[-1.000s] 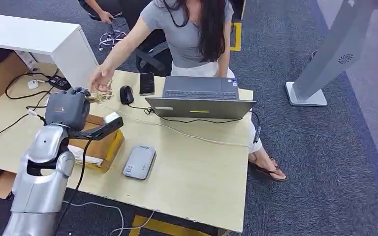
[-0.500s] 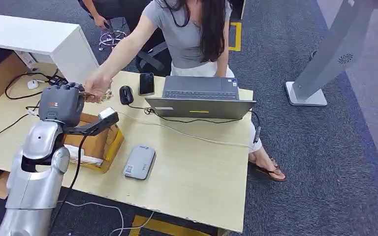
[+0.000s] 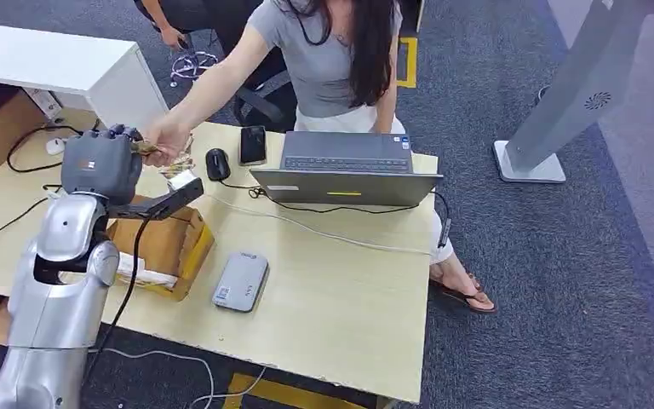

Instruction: Pass the card to the sensor for recognition and then transmit it.

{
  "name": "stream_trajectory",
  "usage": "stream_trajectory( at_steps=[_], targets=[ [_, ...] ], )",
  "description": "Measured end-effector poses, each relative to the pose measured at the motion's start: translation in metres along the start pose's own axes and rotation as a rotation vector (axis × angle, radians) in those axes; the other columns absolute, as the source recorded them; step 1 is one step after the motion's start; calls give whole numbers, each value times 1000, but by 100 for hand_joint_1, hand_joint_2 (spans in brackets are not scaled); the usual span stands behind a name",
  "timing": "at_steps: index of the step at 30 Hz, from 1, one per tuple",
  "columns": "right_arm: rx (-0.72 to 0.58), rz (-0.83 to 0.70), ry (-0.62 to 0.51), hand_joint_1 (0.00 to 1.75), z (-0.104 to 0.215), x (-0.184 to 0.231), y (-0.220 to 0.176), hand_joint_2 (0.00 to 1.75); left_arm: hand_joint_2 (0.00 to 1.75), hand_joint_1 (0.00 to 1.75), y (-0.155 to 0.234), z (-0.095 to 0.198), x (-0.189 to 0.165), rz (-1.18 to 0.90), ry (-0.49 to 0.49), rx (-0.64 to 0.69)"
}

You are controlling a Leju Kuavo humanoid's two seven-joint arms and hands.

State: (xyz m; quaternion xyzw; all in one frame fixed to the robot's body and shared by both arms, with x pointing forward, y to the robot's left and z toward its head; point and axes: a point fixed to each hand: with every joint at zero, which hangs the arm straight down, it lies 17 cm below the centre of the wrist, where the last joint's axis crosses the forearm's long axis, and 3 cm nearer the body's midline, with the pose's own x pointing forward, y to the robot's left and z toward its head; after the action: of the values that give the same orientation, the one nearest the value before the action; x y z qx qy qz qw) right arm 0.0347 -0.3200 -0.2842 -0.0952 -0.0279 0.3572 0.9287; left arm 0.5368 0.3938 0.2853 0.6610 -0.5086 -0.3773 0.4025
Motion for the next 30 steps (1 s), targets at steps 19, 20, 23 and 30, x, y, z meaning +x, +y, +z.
stream_trajectory(
  at_steps=[19,20,23,30],
  targets=[
    [0,2,7,0,0,-2,0,0,175,0,2,5,23,26,-51,19],
    [0,3,7,0,0,-2,0,0,175,0,3,6,24,28,-52,21],
    [-1,4,7,0,0,-2,-1,0,175,0,4,8,26,34,-53,23],
    [-2,-1,11,0,0,-3,-1,0,175,0,-3,29,47,114,-115,-31]
  ],
)
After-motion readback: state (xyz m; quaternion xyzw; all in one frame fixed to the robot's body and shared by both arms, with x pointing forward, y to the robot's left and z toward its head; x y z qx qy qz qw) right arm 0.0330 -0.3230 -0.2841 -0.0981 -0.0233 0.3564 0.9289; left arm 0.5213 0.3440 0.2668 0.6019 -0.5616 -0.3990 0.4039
